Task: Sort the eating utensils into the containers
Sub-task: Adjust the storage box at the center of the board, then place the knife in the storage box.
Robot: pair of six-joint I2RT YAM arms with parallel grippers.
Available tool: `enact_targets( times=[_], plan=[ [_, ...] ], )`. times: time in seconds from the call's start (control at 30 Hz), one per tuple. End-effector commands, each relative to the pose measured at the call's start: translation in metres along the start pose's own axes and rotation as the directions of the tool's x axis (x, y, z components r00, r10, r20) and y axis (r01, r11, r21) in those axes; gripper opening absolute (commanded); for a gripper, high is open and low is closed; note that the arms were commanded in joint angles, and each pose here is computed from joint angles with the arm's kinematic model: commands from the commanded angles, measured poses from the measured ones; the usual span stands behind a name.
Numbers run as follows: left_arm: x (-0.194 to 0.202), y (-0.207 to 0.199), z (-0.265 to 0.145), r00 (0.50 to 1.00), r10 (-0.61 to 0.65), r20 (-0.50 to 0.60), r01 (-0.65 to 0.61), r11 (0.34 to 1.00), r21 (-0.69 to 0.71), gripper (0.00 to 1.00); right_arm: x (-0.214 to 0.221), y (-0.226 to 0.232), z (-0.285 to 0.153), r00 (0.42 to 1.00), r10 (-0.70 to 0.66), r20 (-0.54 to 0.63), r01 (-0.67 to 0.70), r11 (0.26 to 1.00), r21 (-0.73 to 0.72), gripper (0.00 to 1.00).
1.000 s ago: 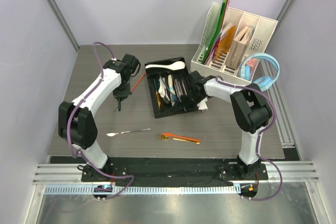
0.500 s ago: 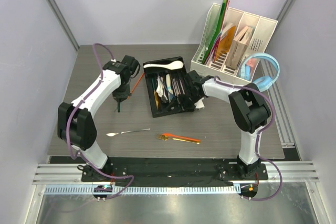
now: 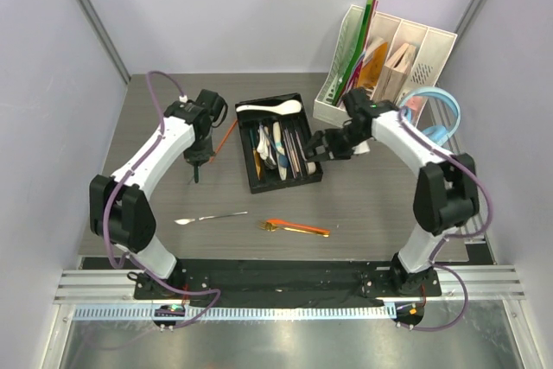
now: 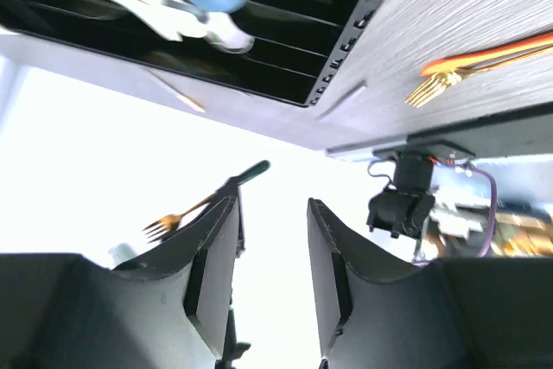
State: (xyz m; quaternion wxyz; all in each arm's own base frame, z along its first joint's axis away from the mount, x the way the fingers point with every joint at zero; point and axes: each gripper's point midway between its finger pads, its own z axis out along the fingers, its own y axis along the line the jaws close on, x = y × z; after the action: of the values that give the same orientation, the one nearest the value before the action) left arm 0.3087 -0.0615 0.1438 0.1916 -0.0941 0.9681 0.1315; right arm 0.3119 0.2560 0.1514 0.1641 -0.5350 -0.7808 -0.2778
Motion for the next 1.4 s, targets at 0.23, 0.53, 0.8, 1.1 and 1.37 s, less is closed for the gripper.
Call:
enact_targets(
  times=[0.23,0.53,0.8,1.1,1.37],
  plan=[
    [-0.005,-0.004,-0.013,0.992,-0.113,0.047,0.110,0.992,0.068,0.00,-0.036,-0.052,-0.058,0.991,0.064,0.115,-0.062,0.998,-0.019,0.43],
    [-0.024,-0.014,-0.020,0.989,-0.137,0.054,0.132,0.987,0.090,0.00,-0.065,-0.057,-0.065,0.994,0.057,0.093,-0.054,0.998,-0.037,0.43],
    [-0.041,-0.075,-0.033,0.998,-0.064,0.020,0.056,0.957,0.284,0.00,-0.101,-0.082,-0.049,0.994,-0.025,0.102,0.023,0.999,0.022,0.40],
    [-0.055,-0.137,-0.061,0.991,0.074,0.108,-0.112,0.904,0.412,0.00,-0.117,-0.089,-0.029,0.996,-0.092,0.008,0.092,0.994,0.063,0.38],
    [-0.059,-0.164,-0.069,0.992,0.084,0.091,-0.119,0.849,0.515,0.00,-0.133,-0.087,-0.034,0.997,-0.073,0.000,0.073,0.996,0.049,0.37]
  ],
)
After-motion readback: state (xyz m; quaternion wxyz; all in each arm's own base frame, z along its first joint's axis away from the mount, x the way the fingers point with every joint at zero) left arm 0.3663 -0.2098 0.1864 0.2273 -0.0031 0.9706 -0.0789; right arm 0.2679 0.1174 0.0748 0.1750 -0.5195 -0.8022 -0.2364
